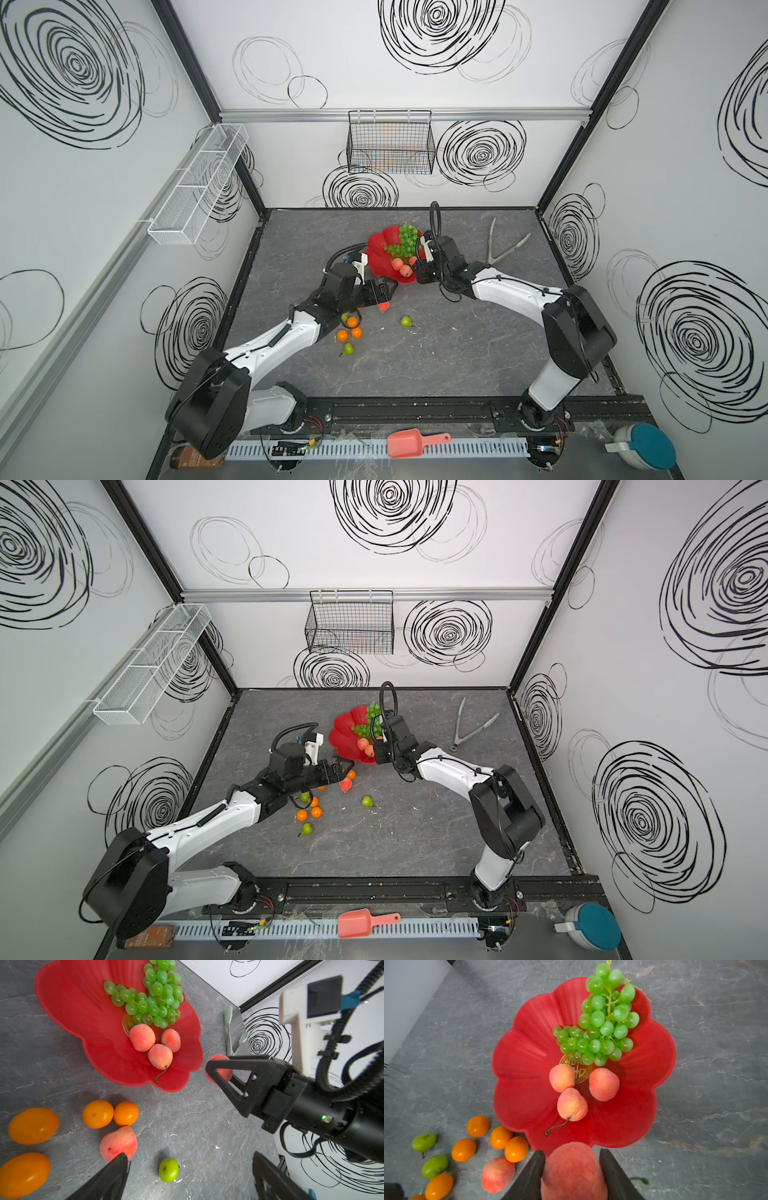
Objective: Arrange fruit in a fruit bowl
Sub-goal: Place the fruit in the fruit bowl.
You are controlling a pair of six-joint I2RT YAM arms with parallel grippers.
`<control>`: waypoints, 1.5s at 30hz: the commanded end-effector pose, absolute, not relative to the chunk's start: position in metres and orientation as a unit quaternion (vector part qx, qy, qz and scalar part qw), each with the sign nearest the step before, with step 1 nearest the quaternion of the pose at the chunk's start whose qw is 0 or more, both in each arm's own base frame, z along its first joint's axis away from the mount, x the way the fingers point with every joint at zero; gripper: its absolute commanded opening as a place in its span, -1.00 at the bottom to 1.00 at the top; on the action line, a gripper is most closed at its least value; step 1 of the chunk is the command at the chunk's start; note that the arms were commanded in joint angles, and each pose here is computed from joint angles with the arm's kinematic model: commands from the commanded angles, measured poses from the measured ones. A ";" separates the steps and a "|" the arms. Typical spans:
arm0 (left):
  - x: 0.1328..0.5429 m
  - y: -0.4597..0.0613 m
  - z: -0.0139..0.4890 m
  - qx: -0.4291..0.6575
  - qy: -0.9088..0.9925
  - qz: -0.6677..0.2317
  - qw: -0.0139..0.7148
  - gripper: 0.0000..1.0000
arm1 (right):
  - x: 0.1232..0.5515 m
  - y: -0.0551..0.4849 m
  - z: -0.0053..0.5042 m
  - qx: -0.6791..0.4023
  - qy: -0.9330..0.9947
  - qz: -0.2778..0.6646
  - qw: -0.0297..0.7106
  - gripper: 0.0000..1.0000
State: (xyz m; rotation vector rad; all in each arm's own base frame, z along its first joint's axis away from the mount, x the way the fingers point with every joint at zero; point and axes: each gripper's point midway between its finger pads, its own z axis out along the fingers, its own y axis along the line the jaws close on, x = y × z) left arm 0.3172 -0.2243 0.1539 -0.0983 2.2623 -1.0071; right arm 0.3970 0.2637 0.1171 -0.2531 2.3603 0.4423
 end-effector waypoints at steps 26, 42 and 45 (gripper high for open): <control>0.344 -0.233 0.157 -0.025 0.854 -0.398 0.335 0.92 | 0.435 0.269 0.067 -0.105 0.938 0.144 0.297 0.13; 0.325 -0.216 0.183 -0.029 0.846 -0.389 0.362 0.92 | 0.428 0.267 0.128 -0.115 0.922 0.149 0.340 0.30; 0.317 -0.211 0.184 -0.029 0.848 -0.384 0.364 0.92 | 0.421 0.268 0.138 -0.122 0.918 0.148 0.348 0.30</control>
